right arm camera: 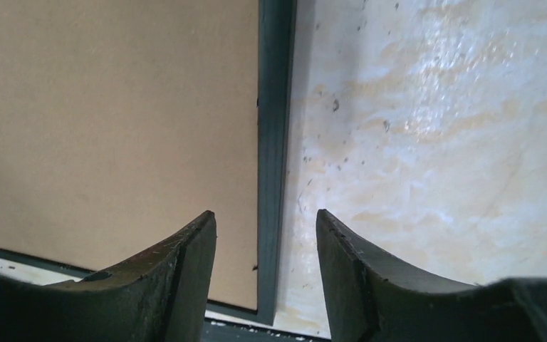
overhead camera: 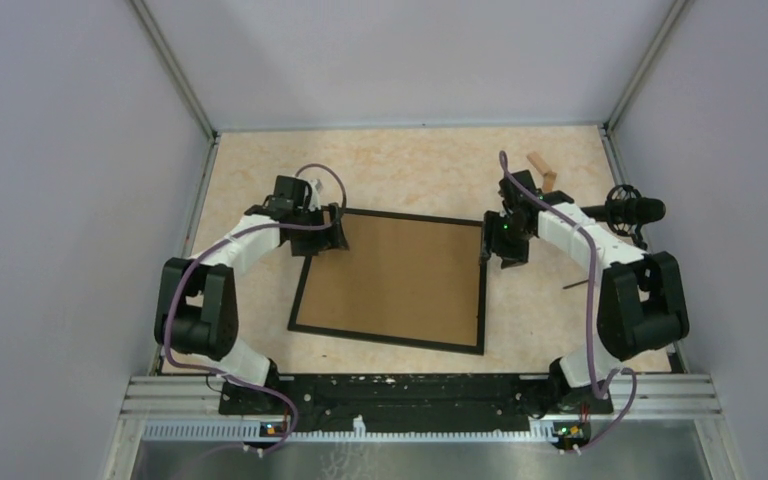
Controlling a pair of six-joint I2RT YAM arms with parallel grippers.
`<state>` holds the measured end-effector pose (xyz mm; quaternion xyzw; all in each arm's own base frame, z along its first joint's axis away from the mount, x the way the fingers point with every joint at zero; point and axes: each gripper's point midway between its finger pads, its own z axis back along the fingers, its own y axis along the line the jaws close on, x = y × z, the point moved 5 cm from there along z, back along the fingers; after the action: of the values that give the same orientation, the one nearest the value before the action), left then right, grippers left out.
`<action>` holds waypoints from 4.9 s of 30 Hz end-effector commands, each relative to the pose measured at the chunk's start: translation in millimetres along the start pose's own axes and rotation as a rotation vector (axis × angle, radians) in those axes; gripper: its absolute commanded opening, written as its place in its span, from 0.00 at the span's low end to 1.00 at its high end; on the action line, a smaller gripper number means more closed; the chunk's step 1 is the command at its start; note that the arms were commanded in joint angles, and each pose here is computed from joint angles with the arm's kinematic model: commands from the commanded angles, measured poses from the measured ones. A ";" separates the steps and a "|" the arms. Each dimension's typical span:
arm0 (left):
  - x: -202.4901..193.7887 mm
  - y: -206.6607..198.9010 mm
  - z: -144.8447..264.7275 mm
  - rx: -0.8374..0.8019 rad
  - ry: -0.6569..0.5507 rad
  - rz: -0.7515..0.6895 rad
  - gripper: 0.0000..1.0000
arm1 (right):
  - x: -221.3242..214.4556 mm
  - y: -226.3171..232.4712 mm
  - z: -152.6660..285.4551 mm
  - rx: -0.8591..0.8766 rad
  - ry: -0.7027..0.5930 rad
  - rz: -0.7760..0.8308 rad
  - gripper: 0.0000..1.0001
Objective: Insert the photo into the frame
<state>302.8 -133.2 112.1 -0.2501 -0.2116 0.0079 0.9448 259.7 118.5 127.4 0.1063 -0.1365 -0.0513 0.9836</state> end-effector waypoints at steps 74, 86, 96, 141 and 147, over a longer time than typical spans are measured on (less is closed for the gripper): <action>-18.1 106.7 -6.2 0.496 0.143 -0.089 0.00 | 44.9 -36.4 -122.1 -0.193 0.231 0.100 0.30; -16.3 103.8 -1.2 0.528 0.110 -0.124 0.00 | 100.6 48.0 -98.0 -0.141 0.118 0.313 0.70; -7.8 61.2 58.2 0.475 -0.091 0.081 0.80 | 155.7 71.9 -1.7 -0.027 -0.255 0.467 0.98; -52.9 59.9 -22.4 0.477 0.002 0.692 0.31 | 46.9 52.4 -92.3 0.250 0.027 0.254 0.46; 19.3 89.4 -38.6 0.521 0.034 0.485 0.22 | -15.2 53.0 -59.0 0.427 0.069 0.145 0.49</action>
<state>275.2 -107.1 70.9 -0.1276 0.0027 0.3693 0.9205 342.8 148.0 71.1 0.1669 -0.2201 0.0807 0.9577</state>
